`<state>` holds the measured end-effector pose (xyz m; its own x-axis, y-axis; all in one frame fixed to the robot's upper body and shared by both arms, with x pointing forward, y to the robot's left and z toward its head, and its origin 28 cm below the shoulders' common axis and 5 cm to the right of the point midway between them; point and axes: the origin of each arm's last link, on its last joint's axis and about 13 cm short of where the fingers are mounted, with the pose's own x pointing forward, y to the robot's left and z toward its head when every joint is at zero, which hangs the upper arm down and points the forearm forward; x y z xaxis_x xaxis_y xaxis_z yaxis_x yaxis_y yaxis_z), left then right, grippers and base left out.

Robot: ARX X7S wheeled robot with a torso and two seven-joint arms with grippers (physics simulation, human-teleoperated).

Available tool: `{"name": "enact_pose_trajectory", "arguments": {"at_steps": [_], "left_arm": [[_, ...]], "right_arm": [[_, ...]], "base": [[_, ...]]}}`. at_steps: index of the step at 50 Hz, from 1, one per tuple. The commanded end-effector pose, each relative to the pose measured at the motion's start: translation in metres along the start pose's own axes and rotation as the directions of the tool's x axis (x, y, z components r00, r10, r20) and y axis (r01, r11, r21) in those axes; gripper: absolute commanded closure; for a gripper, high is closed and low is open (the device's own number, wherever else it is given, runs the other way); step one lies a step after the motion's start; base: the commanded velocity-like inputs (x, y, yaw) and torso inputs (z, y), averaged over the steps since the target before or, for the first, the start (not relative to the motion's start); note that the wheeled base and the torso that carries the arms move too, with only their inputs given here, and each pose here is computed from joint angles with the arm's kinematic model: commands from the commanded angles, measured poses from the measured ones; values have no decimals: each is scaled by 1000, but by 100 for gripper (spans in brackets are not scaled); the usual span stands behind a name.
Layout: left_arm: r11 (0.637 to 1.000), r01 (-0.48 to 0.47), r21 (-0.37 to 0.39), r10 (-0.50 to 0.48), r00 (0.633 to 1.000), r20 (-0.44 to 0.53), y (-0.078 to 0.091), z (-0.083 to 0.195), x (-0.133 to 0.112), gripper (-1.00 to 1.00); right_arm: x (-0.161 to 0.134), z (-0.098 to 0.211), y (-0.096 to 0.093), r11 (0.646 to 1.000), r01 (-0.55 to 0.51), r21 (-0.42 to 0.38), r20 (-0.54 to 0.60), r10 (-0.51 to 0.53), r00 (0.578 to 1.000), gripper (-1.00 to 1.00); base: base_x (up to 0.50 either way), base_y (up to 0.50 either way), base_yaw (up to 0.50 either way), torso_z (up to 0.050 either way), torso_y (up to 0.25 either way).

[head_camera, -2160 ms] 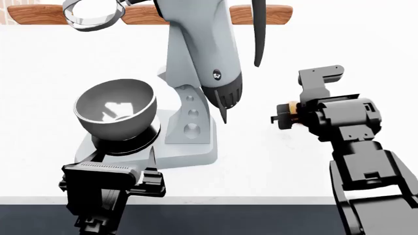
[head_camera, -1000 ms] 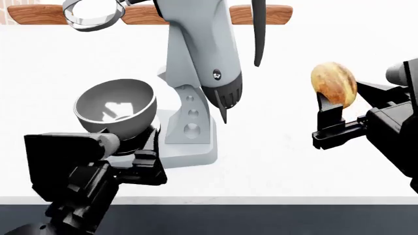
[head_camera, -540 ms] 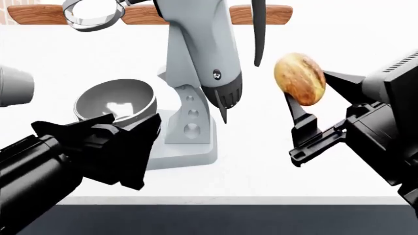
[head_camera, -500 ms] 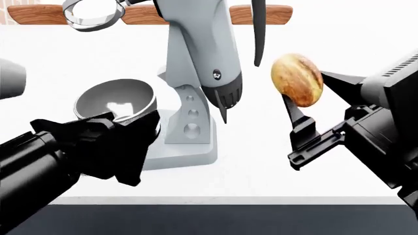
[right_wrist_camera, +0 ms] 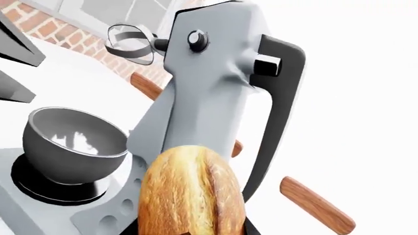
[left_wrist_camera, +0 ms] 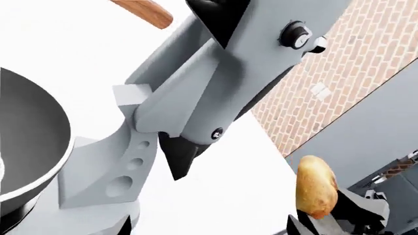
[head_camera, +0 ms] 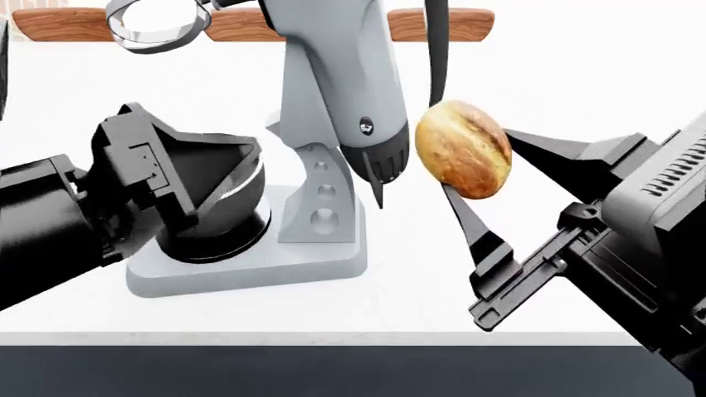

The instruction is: Place the bread in the stand mixer bowl.

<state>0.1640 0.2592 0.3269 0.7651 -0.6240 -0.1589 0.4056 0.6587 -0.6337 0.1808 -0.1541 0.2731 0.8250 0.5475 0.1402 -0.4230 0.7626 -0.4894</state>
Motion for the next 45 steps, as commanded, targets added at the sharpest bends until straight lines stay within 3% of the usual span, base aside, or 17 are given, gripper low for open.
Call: {"name": "enact_pose_trajectory", "arguments": {"at_steps": [1,5,24,36,45], "left_arm": [[991,43,-124,-47,998,-35,6,14,5,-100],[988,65,-138,-73,996,-56,9,21,9,-100],[994,110,-24,-113,980,-166,9,10,17,-100],[990,139,-25,-141,976,-164,8,13,15,-100],[978,204,-41,-208,964,-166,-5,12,12,-100]], "right_arm": [[-5,1,3,998,-60,-37,84,63,994,100],[-9,7,5,995,-85,-50,88,89,992,100],[-4,23,10,986,-161,-38,140,165,976,100],[2,21,9,984,-178,-18,141,178,974,100],[5,17,10,983,-185,-20,133,186,974,100]], "base": [[0,0,0,0,0],[0,0,0,0,0],[0,0,0,0,0],[0,0,0,0,0],[0,0,0,0,0]]}}
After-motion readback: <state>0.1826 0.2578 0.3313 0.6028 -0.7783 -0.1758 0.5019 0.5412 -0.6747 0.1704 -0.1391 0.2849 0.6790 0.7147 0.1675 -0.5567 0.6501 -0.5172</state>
